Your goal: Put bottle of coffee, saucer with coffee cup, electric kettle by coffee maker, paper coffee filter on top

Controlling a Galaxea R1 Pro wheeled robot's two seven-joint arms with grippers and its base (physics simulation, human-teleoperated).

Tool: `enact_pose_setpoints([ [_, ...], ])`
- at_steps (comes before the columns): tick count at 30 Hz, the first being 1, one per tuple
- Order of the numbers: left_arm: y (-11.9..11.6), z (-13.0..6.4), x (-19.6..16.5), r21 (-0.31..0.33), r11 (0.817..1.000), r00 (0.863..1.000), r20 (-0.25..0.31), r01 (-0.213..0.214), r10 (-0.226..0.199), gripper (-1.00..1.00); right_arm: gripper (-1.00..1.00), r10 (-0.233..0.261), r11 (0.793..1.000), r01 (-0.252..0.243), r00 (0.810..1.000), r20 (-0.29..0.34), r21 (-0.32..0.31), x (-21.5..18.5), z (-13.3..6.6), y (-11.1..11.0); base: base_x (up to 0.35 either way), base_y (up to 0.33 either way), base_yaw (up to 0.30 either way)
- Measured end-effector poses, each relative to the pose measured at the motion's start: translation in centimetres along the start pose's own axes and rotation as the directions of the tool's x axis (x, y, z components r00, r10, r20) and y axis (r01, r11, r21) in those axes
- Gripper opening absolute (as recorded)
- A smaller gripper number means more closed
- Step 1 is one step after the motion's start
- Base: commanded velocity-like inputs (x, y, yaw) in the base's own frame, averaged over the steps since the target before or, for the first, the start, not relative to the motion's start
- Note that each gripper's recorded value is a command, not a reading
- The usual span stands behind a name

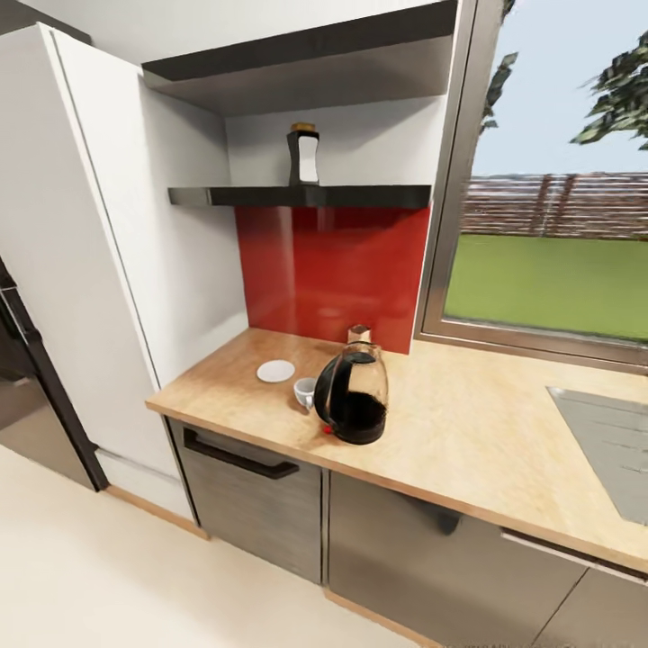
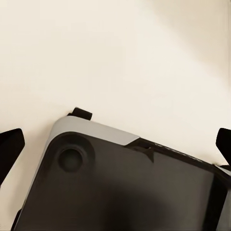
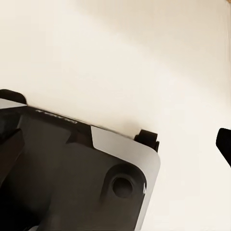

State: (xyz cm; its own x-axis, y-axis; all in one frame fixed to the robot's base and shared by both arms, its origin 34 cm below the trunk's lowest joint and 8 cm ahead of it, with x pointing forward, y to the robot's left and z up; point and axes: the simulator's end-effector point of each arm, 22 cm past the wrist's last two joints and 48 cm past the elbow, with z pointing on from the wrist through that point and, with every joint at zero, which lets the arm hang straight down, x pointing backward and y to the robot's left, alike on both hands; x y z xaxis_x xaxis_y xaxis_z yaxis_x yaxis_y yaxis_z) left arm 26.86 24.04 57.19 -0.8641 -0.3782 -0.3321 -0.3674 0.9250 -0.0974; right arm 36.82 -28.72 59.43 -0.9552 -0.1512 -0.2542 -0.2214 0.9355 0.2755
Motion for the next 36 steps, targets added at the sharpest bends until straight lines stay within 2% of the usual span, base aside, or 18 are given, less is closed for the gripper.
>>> enact_pose_setpoints([
  [7,-0.12,0.0,-0.18,0.003,1.0,1.0,0.005,0.001,-0.001,1.0,1.0,-0.002,1.0,0.002,1.0,0.004,0.001,-0.2,-0.07,0.0,-0.031,0.139,-0.189],
  [20,-0.12,0.0,-0.25,0.004,1.0,1.0,0.006,0.0,0.0,1.0,1.0,0.0,1.0,0.0,1.0,0.006,0.005,-0.15,-0.22,-0.32,-0.073,0.23,-0.025],
  [27,-0.13,0.0,-0.25,0.004,1.0,1.0,0.006,0.0,0.0,1.0,1.0,0.003,1.0,-0.003,1.0,0.003,0.003,-0.08,-0.22,-0.25,-0.012,0.059,-0.047],
  [36,-0.13,0.0,-0.25,0.004,1.0,1.0,0.006,0.0,0.0,1.0,1.0,0.005,1.0,-0.005,1.0,0.003,0.002,-0.07,-0.22,-0.25,-0.001,0.006,-0.226],
])
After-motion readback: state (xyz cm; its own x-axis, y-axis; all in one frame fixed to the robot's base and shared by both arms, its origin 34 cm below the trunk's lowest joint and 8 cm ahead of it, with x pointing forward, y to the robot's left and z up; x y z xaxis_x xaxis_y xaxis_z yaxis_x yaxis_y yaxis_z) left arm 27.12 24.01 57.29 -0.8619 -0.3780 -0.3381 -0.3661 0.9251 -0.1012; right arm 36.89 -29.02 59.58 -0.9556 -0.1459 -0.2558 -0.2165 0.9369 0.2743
